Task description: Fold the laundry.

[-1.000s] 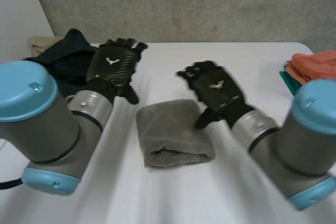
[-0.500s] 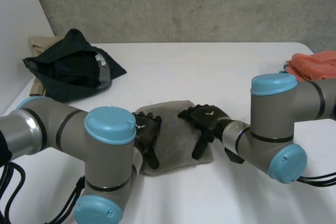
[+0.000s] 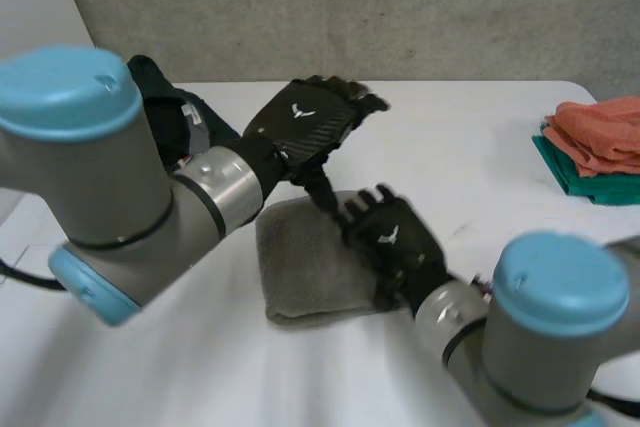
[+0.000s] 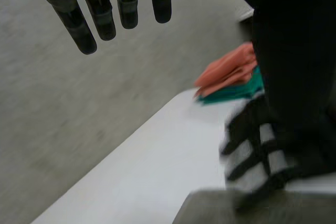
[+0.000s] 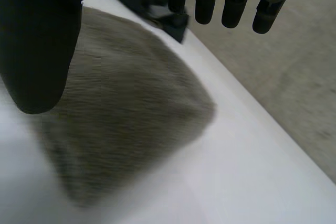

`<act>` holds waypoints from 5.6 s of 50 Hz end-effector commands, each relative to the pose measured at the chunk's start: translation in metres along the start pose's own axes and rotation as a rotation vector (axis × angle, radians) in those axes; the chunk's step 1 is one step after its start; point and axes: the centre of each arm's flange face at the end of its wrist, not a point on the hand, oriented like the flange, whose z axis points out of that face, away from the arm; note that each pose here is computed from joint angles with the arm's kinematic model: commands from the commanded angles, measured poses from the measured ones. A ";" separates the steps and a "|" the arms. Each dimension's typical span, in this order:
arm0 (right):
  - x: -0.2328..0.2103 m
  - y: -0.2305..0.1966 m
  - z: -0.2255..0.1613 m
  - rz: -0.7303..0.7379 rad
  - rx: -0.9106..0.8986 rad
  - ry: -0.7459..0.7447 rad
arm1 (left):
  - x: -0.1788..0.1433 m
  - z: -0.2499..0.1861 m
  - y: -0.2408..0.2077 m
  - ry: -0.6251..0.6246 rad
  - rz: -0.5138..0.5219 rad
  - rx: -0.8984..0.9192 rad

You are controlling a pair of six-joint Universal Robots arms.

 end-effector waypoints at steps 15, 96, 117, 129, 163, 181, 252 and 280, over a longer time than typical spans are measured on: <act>-0.028 0.034 0.035 -0.085 0.081 0.001 | 0.001 0.002 0.003 0.120 -0.039 -0.019; 0.041 0.012 0.077 -0.028 0.122 0.085 | -0.008 -0.002 0.008 0.094 -0.050 -0.035; 0.299 -0.040 0.081 -0.038 0.577 0.539 | -0.020 0.000 -0.021 0.060 -0.091 0.095; 0.427 0.070 0.063 -0.024 0.599 0.592 | -0.011 -0.001 -0.025 0.083 -0.088 0.106; 0.429 0.202 -0.016 0.163 0.285 0.544 | 0.007 0.000 -0.014 0.125 -0.102 0.073; 0.495 0.161 -0.130 -0.266 -0.429 1.044 | 0.004 -0.015 -0.056 0.106 -0.060 0.179; 0.154 0.018 -0.044 -0.038 -0.006 0.396 | 0.071 0.062 0.085 0.049 -0.030 0.059; 0.117 -0.016 -0.058 0.202 -0.127 0.226 | -0.080 0.008 0.007 -0.276 0.031 0.172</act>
